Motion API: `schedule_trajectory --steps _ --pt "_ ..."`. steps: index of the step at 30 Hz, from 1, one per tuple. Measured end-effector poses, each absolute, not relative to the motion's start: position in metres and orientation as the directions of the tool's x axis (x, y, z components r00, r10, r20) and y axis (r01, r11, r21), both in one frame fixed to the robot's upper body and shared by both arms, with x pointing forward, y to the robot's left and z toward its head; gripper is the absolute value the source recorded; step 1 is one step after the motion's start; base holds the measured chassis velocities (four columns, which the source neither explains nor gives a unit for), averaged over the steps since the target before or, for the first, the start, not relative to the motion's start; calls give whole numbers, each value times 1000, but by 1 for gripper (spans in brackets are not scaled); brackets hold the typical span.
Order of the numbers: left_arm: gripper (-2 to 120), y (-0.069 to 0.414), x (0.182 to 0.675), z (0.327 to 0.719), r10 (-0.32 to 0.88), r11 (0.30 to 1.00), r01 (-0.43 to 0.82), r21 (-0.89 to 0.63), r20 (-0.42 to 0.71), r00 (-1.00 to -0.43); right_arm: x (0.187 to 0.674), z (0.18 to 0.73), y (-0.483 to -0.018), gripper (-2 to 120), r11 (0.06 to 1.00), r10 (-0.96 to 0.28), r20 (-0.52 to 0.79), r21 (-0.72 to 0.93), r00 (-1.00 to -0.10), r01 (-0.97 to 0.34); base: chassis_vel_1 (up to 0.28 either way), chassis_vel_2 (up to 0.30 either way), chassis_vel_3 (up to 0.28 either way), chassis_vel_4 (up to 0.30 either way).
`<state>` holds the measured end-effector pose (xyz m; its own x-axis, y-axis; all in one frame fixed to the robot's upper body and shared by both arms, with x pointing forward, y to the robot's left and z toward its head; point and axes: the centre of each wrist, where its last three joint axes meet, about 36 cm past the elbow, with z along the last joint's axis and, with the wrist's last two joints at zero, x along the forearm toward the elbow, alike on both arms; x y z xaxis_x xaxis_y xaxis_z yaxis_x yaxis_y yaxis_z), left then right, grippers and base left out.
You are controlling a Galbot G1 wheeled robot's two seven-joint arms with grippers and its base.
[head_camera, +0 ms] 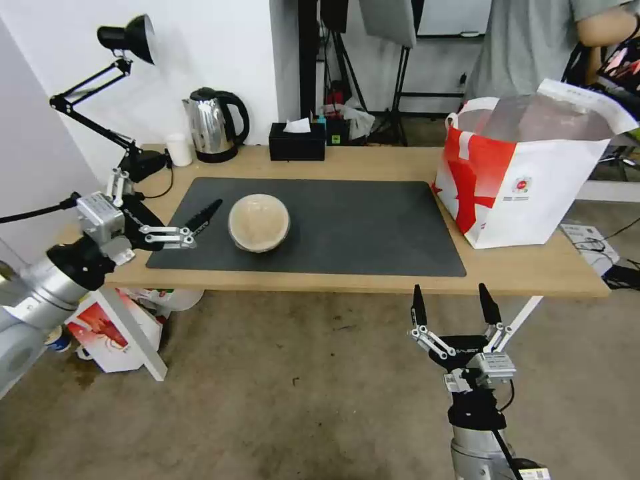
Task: Pick up the trash from the table and place it into the takeout bag.
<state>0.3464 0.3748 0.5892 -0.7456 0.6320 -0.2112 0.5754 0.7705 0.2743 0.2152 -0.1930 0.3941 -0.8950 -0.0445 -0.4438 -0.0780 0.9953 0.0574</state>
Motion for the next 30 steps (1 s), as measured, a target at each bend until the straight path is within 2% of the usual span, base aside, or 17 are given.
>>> schedule_trajectory --steps 1,6,30 --pt "100 371 347 582 622 782 583 222 -213 -754 215 394 -193 100 995 -45 -444 57 -895 -78 0 0 0 0" --pt "100 364 345 566 611 792 593 148 -209 -764 215 394 -193 100 995 -45 -444 57 -895 -78 0 0 0 0" --pt "100 349 350 521 584 807 590 27 -185 -790 215 394 -193 100 995 -45 -444 57 -895 -78 0 0 0 0"
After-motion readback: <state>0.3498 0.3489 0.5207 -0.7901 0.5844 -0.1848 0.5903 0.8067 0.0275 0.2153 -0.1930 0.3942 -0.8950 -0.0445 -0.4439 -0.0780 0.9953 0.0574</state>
